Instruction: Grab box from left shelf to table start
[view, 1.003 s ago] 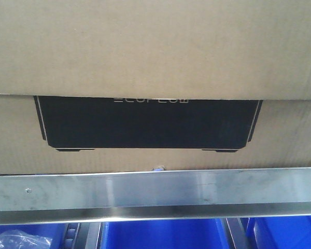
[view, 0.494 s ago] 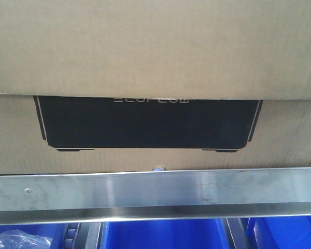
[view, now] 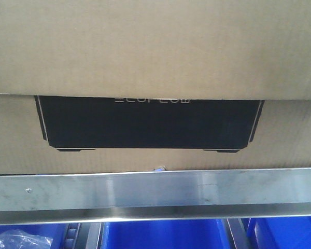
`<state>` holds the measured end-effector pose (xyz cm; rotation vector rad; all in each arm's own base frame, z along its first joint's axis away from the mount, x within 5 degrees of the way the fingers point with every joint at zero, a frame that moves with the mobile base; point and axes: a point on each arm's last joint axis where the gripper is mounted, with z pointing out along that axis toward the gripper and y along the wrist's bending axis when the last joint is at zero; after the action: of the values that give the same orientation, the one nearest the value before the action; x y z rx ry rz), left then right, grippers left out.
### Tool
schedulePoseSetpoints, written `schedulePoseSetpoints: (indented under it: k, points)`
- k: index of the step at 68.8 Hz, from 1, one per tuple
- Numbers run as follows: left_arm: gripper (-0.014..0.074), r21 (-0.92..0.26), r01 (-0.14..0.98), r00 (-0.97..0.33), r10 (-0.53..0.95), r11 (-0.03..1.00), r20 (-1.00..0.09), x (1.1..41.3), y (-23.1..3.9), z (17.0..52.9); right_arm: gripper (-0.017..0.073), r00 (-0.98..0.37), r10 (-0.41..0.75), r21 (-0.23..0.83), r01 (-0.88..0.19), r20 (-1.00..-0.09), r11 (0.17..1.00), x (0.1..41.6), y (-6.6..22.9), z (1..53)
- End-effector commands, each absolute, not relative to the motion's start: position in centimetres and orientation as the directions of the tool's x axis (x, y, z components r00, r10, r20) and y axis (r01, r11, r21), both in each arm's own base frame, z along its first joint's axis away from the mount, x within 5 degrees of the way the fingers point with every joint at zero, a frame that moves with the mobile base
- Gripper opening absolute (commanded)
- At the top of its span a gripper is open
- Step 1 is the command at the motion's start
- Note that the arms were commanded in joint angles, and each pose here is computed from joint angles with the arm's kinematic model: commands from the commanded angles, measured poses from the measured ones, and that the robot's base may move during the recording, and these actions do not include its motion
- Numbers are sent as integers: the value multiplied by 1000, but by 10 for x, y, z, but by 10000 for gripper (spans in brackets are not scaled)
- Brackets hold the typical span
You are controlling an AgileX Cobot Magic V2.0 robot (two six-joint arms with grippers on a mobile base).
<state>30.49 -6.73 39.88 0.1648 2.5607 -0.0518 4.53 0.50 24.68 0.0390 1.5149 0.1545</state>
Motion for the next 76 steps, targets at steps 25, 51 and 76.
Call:
schedulePoseSetpoints:
  k: [25, 51, 76]
  points:
    - [424, -17, 123, -771, 85, 992, -631, 298, -66, 422, 623, 15, 108, 106, -92, -994, 990, 66, 7, 348]
    - [424, -17, 123, -771, 85, 992, -631, 298, -66, 422, 623, -353, 57, 106, -123, -934, 987, 161, 16, 425]
    - [424, -21, 124, -771, 83, 992, -631, 298, -66, 422, 623, -643, -8, 84, -113, -766, 990, 262, 18, 406]
